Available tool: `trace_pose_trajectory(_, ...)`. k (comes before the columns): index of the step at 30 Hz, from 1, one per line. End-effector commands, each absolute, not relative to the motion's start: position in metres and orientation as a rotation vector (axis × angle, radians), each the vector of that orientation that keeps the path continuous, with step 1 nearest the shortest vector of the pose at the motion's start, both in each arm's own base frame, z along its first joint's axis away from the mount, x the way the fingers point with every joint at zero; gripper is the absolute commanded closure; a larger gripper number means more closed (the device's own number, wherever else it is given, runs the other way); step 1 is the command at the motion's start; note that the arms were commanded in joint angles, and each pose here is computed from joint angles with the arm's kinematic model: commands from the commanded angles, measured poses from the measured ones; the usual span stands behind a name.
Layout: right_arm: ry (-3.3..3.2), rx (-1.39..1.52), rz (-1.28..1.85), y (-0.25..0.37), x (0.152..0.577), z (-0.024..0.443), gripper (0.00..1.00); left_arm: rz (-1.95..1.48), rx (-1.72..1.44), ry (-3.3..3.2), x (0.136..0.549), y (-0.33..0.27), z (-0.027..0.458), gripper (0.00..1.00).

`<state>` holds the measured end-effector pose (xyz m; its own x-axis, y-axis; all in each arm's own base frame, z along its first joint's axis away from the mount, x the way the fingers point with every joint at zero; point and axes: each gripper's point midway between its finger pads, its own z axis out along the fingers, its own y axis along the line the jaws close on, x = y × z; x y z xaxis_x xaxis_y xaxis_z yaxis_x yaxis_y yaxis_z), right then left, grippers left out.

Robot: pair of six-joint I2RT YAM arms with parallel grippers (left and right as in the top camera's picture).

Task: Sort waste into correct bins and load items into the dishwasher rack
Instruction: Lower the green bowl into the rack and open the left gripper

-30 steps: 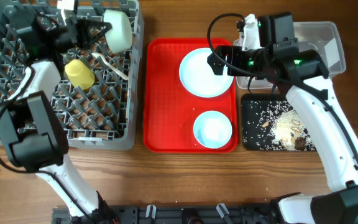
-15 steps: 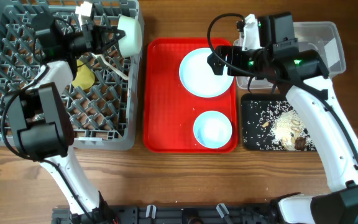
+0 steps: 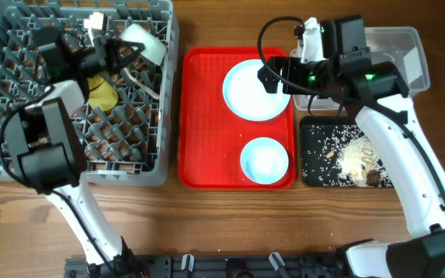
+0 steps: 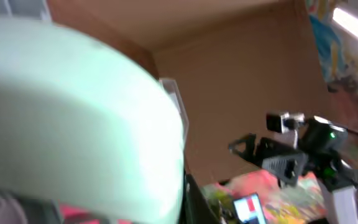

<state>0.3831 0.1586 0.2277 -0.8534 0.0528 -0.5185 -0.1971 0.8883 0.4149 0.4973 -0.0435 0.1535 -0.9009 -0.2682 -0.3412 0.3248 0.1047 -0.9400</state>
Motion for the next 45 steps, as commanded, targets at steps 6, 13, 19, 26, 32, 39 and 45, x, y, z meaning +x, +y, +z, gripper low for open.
trace_pose_trajectory(6,2.533,-0.104,0.65,0.162,0.383,0.223,0.0,-1.883,0.036,1.966,0.494,-0.034,0.139,0.94)
trace_pose_trajectory(13,2.533,-0.103,0.65,0.162,0.383,0.223,0.0,-1.887,0.018,1.969,0.494,-0.031,0.141,0.79)
trace_pose_trajectory(19,2.533,-0.104,0.65,0.162,0.383,0.223,0.0,-1.917,-0.079,1.985,0.494,-0.019,0.154,0.01)
trace_pose_trajectory(26,2.533,-0.103,0.65,0.162,0.383,0.223,0.0,-1.8,0.095,1.922,0.481,-0.024,0.238,0.0)
trace_pose_trajectory(32,2.533,-0.104,0.65,0.162,0.383,0.223,0.0,-1.69,0.223,1.858,0.46,-0.03,0.303,0.0)
trace_pose_trajectory(39,2.533,-0.103,0.65,0.162,0.383,0.223,0.0,-1.696,0.26,1.856,0.457,-0.041,0.298,0.0)
trace_pose_trajectory(45,2.533,-0.103,0.65,0.162,0.383,0.223,0.0,-1.681,0.224,1.854,0.458,-0.027,0.297,0.0)
